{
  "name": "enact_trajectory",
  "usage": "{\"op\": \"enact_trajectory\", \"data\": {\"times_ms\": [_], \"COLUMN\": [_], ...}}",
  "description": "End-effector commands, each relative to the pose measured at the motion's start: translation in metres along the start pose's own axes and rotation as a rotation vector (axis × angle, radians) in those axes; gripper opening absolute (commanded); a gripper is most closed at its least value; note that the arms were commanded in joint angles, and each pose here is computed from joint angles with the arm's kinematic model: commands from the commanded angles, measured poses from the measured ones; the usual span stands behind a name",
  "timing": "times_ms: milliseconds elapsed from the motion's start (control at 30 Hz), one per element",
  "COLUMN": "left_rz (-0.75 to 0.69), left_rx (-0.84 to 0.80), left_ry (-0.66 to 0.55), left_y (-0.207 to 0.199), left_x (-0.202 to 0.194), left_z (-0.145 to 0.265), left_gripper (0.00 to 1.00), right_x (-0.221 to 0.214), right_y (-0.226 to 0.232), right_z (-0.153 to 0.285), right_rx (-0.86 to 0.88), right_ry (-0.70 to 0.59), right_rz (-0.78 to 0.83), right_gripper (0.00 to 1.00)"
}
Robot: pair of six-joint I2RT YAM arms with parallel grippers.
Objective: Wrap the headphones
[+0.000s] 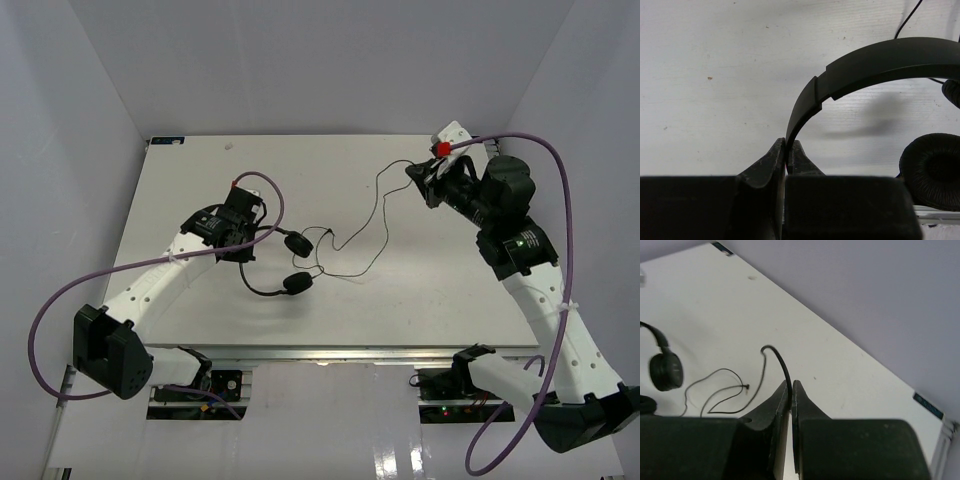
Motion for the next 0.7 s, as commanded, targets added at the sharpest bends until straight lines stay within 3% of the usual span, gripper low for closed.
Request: {"op": "enact_trajectory", "data": {"times_ms": [0,133,267,300,367,467,667], "left_rz": [0.051,0.083,0.111,0.118,0.136,0.15,0.161], "left_rx": [0.006,-0.047,-0.088,-0.104,-0.134,-0.186,-0.274], "left_ry": [-0.08,-0.185,-0.279,-0.302,-0.35,-0.4,-0.444], "left_y": [0.008,0.009,0.013,0.012,0.012,0.01,0.0], "left_x": [0.014,0.039,0.066,0.074,0.087,0.101,0.115], "left_z": [0.02,0.053,0.09,0.099,0.117,0.138,0.157], "left_gripper": [0.0,0.0,0.0,0.0,0.0,0.0,0.0], "right_x": [-0.024,-0.071,-0.121,-0.133,-0.143,-0.149,-0.124], "right_y": [-0.049,-0.06,-0.055,-0.048,-0.027,0.009,0.087], "right_z": [0.018,0.024,0.021,0.02,0.019,0.029,0.055], "right_rx": [-0.343,-0.39,-0.308,-0.254,-0.078,0.152,0.698], "right_ry": [0.007,0.091,0.196,0.224,0.245,0.243,0.079], "right_rz": [-0.131,-0.145,-0.111,-0.095,-0.001,0.075,0.172], "right_gripper": [0.08,0.08,0.11,0.15,0.37,0.9,0.9]}}
Point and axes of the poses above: each gripper's point midway between its finger pads, its own z axis back along the fingers, its own y axis along the line the jaws close on, x = y × z, the point moved 2 cm from there along z, back along the fingers, and after that the axes turned 10 degrees about -z, right-handed, at the moved point
